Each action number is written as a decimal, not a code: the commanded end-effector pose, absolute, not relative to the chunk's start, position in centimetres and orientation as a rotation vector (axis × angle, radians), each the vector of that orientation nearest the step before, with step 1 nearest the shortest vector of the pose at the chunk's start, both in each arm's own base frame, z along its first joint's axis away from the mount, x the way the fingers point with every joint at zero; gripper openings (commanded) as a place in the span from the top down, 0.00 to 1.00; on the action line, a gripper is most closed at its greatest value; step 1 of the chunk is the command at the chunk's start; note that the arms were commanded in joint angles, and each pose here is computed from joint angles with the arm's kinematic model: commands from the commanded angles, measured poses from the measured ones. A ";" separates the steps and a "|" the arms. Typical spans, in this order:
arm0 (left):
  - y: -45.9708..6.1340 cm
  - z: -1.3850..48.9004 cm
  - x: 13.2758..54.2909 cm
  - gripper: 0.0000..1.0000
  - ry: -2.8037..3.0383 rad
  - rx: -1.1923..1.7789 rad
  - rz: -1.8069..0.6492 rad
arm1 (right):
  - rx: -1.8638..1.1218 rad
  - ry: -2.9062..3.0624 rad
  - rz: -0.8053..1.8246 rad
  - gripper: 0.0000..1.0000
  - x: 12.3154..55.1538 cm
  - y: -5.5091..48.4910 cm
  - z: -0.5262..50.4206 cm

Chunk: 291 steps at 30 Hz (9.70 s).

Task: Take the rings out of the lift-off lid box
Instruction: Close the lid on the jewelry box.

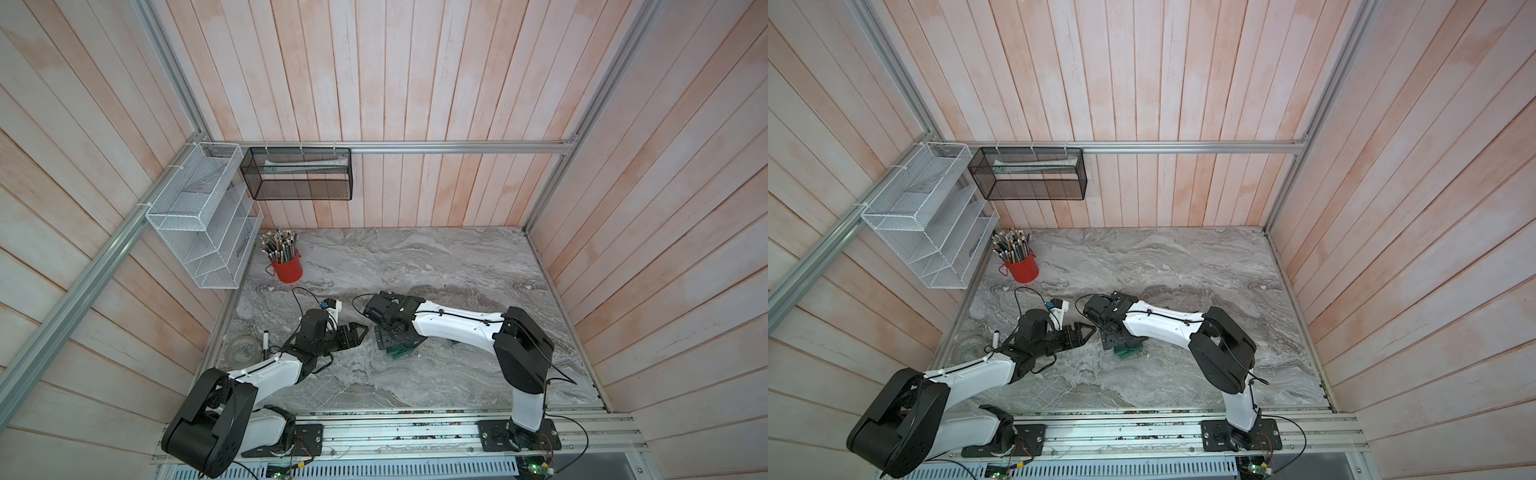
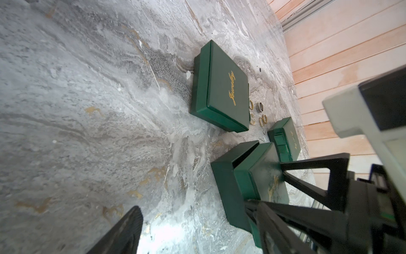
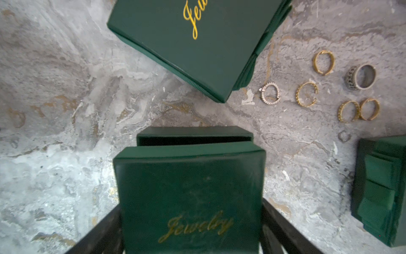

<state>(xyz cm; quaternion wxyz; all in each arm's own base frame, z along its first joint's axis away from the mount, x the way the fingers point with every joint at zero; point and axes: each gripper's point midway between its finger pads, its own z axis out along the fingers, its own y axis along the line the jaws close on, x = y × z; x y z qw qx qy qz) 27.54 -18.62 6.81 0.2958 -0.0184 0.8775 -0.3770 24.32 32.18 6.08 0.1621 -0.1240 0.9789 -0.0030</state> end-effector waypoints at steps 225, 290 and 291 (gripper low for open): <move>-28.2 -1.5 26.8 0.40 2.655 0.448 -1.187 | 0.167 2.733 0.800 0.10 23.6 24.2 6.8; -29.4 0.2 24.0 0.53 2.635 0.440 -1.263 | 0.086 2.696 1.075 0.45 26.5 29.4 7.8; -29.6 0.1 23.9 0.53 2.637 0.444 -1.266 | 0.080 2.699 1.060 0.47 26.6 29.4 7.9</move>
